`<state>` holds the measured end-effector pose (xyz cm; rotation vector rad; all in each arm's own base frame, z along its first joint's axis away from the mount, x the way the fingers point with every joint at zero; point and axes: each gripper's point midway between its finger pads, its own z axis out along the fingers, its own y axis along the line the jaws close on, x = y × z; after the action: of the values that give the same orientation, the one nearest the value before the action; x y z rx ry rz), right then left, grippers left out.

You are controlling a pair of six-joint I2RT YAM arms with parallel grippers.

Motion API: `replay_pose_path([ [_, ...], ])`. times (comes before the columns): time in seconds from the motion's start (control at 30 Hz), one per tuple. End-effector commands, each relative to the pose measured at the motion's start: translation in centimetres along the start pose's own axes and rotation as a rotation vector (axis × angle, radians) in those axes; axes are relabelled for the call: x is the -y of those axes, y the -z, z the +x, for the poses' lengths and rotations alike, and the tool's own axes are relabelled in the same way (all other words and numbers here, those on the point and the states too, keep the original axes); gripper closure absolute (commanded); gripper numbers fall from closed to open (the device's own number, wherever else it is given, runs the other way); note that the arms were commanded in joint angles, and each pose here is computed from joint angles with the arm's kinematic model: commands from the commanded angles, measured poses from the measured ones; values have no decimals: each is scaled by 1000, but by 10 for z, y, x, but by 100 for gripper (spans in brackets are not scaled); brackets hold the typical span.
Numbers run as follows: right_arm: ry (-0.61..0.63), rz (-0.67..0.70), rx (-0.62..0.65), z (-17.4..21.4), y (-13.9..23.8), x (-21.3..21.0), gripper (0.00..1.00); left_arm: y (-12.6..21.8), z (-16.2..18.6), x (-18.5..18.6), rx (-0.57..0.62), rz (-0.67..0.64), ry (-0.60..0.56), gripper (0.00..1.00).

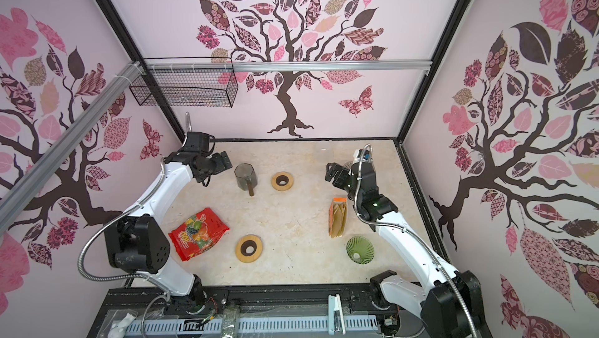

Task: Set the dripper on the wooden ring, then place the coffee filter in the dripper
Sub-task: 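Reach the left gripper to the glass carafe while the right gripper moves forward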

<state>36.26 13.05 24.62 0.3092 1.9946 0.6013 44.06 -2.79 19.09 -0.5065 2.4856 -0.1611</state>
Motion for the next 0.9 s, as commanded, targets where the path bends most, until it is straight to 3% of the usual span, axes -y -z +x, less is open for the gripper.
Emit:
replay_pose_path([
  [0.0,72,-51,-65,11,2,-22,0,-1,-8,15,-48,2,-67,3],
  [0.4,121,-76,-105,28,17,-29,0,-51,-14,55,-124,-53,-176,3],
  [0.87,117,-88,-121,34,13,-29,0,-90,11,55,-226,-104,-215,3],
])
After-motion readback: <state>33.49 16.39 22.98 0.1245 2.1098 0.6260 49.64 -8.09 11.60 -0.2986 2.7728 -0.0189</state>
